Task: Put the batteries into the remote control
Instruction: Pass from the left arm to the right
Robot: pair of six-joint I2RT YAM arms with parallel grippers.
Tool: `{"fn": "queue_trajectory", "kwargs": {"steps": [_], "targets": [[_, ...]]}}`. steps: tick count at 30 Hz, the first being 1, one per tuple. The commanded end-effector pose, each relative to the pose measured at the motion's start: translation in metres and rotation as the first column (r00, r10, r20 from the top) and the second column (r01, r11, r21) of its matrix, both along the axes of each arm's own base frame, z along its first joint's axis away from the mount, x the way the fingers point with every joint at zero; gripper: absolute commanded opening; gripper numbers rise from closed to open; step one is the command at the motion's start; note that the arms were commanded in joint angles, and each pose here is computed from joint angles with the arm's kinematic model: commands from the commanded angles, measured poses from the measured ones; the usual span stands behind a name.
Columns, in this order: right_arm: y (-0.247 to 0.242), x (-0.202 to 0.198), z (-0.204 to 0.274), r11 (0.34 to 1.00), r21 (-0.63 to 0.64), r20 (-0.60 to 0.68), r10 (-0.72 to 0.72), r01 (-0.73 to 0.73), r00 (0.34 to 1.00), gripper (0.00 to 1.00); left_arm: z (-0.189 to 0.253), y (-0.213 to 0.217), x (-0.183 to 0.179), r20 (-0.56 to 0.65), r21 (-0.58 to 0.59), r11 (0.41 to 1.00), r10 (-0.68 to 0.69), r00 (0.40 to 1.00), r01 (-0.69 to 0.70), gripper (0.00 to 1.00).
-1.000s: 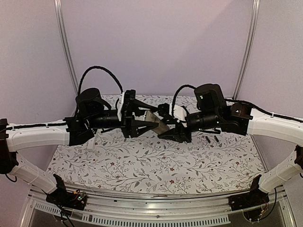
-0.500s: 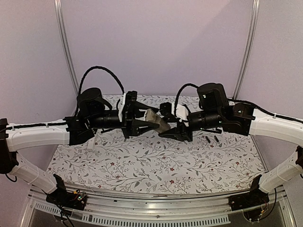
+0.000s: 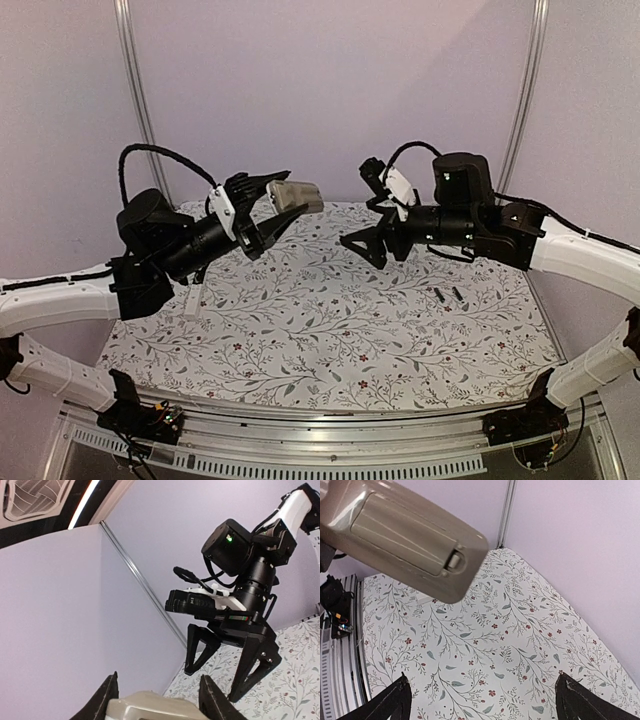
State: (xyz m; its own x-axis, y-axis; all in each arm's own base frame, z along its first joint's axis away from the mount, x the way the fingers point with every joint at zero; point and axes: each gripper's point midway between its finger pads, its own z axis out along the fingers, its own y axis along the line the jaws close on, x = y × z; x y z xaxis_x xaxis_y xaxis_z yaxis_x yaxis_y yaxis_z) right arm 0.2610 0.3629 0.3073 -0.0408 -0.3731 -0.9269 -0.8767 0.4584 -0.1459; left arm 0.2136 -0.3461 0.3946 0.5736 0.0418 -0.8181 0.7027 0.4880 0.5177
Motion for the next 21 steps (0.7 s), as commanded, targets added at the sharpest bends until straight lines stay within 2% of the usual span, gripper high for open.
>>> {"fn": "queue_trajectory", "kwargs": {"steps": [1, 4, 7, 11, 13, 17, 21], "targets": [[-0.014, 0.016, 0.06, 0.963, 0.239, -0.148, -0.09, 0.124, 0.985, 0.99, 0.024, 0.018, 0.008, 0.242, -0.028, 0.965, 0.258, 0.935, -0.259, 0.0], [-0.016, 0.022, 0.086, 0.915, 0.351, -0.28, -0.1, 0.199, 0.955, 0.99, 0.02, 0.008, 0.002, 0.437, 0.025, 0.93, 0.32, 0.841, -0.367, 0.0], [-0.009, 0.026, 0.105, 0.871, 0.426, -0.385, -0.072, 0.246, 0.92, 0.98, 0.009, -0.005, 0.001, 0.634, 0.036, 0.863, 0.37, 0.679, -0.503, 0.0], [0.001, 0.029, 0.117, 0.825, 0.493, -0.475, -0.011, 0.276, 0.88, 0.98, 0.016, -0.007, -0.002, 0.774, -0.128, 0.773, 0.47, 0.425, -0.621, 0.0], [0.008, 0.028, 0.119, 0.811, 0.524, -0.496, 0.044, 0.259, 0.867, 0.98, 0.021, -0.007, -0.007, 0.792, -0.205, 0.747, 0.506, 0.342, -0.632, 0.0], [0.022, 0.028, 0.11, 0.816, 0.528, -0.563, 0.128, 0.237, 0.817, 0.98, 0.006, -0.024, -0.011, 0.85, -0.216, 0.733, 0.466, 0.245, -0.645, 0.0], [0.032, 0.026, 0.096, 0.831, 0.511, -0.6, 0.163, 0.219, 0.783, 0.98, 0.003, -0.028, -0.012, 0.851, -0.225, 0.733, 0.468, 0.237, -0.641, 0.0]]}}
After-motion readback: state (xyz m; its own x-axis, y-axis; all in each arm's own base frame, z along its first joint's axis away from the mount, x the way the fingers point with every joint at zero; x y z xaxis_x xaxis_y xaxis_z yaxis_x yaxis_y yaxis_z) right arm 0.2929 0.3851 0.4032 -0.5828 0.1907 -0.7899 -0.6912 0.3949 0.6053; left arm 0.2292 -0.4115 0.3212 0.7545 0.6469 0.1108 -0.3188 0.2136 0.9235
